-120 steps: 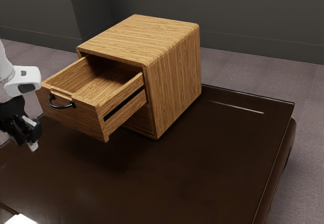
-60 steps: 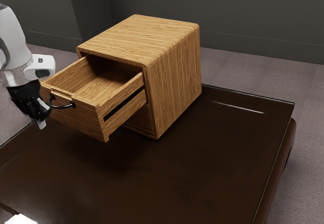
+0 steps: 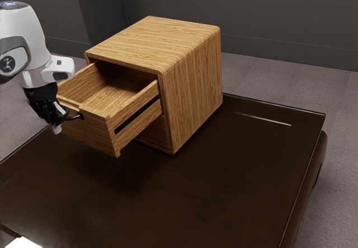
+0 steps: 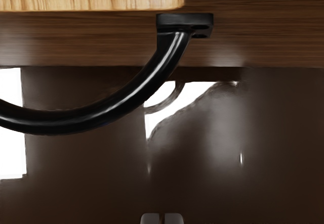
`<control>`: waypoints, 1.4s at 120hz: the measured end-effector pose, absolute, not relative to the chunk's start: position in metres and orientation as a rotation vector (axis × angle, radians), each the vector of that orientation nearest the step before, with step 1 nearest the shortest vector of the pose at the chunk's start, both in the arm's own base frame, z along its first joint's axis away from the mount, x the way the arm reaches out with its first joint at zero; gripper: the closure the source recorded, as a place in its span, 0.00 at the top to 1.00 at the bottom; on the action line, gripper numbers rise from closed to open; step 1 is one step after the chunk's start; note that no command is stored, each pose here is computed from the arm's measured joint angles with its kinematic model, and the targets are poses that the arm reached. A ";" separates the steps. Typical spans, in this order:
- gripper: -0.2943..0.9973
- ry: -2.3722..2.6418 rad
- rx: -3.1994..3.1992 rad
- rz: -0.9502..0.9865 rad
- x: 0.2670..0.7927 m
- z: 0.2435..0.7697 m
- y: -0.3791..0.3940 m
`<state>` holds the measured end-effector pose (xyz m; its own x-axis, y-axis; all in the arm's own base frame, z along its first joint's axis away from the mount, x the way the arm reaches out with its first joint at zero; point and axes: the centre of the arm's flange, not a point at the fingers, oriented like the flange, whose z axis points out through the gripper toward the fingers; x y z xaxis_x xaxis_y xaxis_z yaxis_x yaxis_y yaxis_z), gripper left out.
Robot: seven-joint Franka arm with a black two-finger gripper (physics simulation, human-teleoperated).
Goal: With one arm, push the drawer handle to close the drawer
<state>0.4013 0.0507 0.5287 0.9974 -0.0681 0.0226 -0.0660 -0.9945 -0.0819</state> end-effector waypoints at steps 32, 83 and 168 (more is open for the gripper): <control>0.16 0.131 -3.065 -0.019 0.418 0.519 0.066; 0.16 0.199 -3.062 -0.003 0.453 0.518 0.077; 0.16 0.279 -3.043 -0.012 0.525 0.530 0.088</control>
